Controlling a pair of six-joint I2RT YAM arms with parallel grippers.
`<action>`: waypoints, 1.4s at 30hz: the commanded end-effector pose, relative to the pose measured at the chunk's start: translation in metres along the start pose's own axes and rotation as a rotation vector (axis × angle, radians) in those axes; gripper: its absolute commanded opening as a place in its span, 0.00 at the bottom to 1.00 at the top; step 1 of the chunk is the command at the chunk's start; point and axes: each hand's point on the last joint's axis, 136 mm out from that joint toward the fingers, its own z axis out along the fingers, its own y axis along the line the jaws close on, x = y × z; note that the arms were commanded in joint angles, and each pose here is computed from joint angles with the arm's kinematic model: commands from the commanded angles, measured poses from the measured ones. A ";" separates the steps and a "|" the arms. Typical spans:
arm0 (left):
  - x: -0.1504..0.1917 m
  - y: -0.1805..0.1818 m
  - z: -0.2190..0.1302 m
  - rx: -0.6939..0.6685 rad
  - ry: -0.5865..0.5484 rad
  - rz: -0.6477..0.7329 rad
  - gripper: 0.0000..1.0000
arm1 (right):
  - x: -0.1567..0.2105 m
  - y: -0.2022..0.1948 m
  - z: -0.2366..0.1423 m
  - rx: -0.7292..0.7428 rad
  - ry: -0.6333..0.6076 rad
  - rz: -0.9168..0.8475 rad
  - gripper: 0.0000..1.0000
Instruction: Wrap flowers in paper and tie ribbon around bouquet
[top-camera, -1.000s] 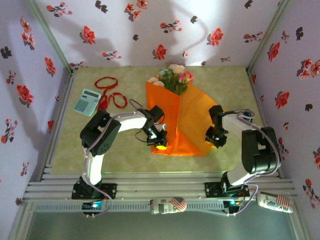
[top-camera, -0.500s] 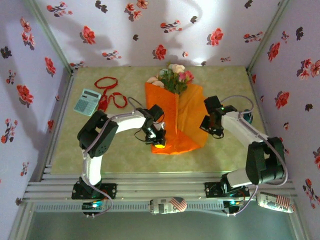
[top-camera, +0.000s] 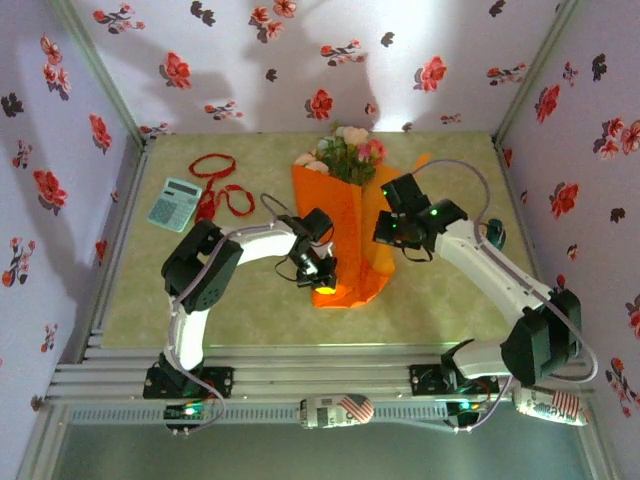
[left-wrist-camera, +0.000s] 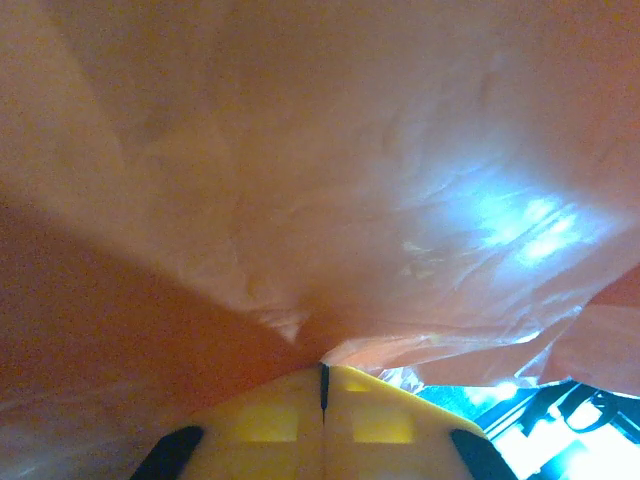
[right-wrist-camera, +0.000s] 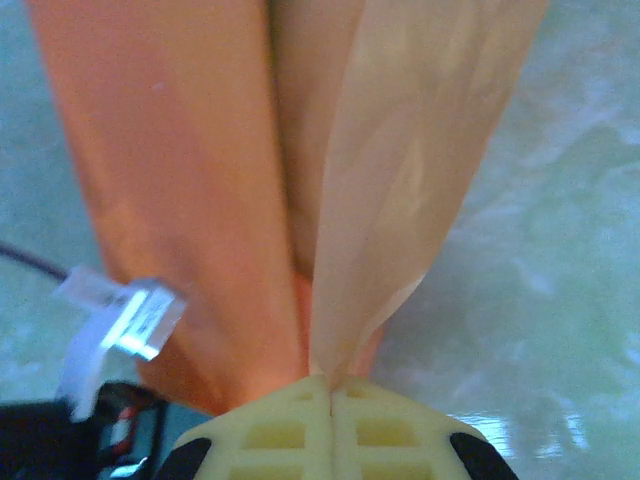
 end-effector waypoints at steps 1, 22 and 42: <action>-0.002 0.017 0.018 -0.058 0.012 -0.027 0.02 | -0.005 0.039 -0.017 -0.144 -0.053 -0.112 0.00; -0.055 -0.063 -0.023 0.202 -0.071 -0.068 0.01 | -0.003 0.069 -0.021 -0.263 -0.061 -0.137 0.00; -0.069 -0.059 -0.033 0.223 -0.215 -0.077 0.10 | -0.001 0.084 -0.002 -0.317 -0.018 -0.099 0.00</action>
